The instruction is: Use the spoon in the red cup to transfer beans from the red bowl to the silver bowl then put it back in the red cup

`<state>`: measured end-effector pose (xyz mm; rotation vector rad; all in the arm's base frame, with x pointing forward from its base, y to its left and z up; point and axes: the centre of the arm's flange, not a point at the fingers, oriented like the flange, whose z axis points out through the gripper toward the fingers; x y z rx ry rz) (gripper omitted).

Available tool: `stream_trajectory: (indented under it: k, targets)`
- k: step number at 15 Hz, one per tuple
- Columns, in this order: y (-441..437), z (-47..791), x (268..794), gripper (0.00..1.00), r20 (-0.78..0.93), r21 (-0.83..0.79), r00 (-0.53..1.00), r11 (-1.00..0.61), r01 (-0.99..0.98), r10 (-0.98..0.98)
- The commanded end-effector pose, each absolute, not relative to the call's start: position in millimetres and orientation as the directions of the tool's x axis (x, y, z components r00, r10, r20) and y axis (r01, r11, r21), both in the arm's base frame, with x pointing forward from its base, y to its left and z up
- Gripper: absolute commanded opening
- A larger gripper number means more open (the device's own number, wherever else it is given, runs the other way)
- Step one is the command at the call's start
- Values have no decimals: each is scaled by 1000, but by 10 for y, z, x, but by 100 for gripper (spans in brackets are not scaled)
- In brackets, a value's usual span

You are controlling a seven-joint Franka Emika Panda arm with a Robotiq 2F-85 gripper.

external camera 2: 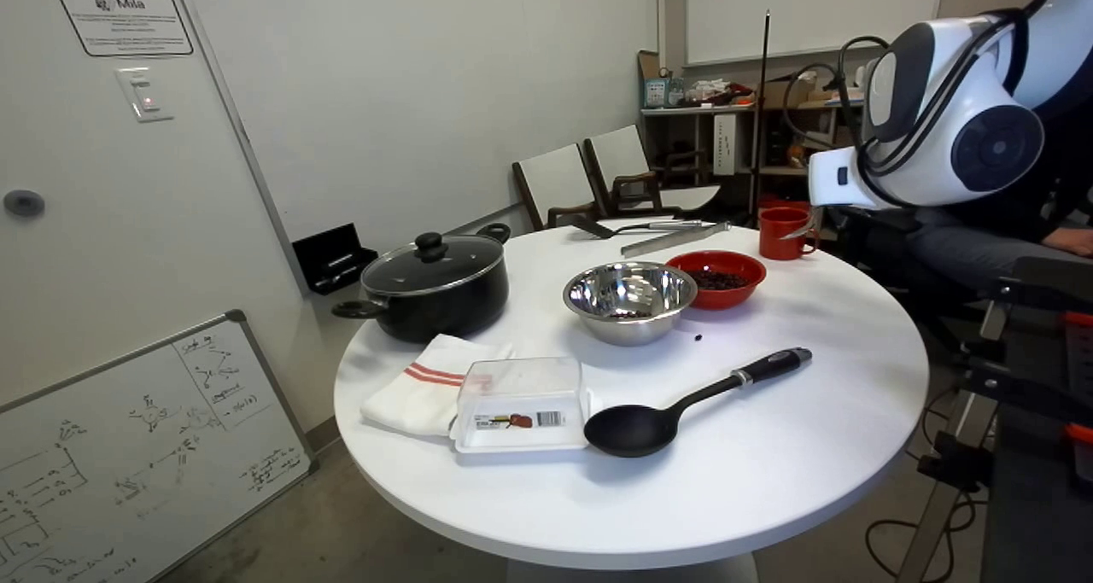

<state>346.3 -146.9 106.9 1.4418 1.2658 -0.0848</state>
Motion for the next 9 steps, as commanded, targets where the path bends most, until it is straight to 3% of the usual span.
stream_trajectory:
  k: [1, 9]
  targets:
    - [-1680, 778, 3554, 2, -706, 592, 402, 173, 787, 583]
    - [-2035, 540, 3513, 2, -708, 577, 510, -15, 817, 488]
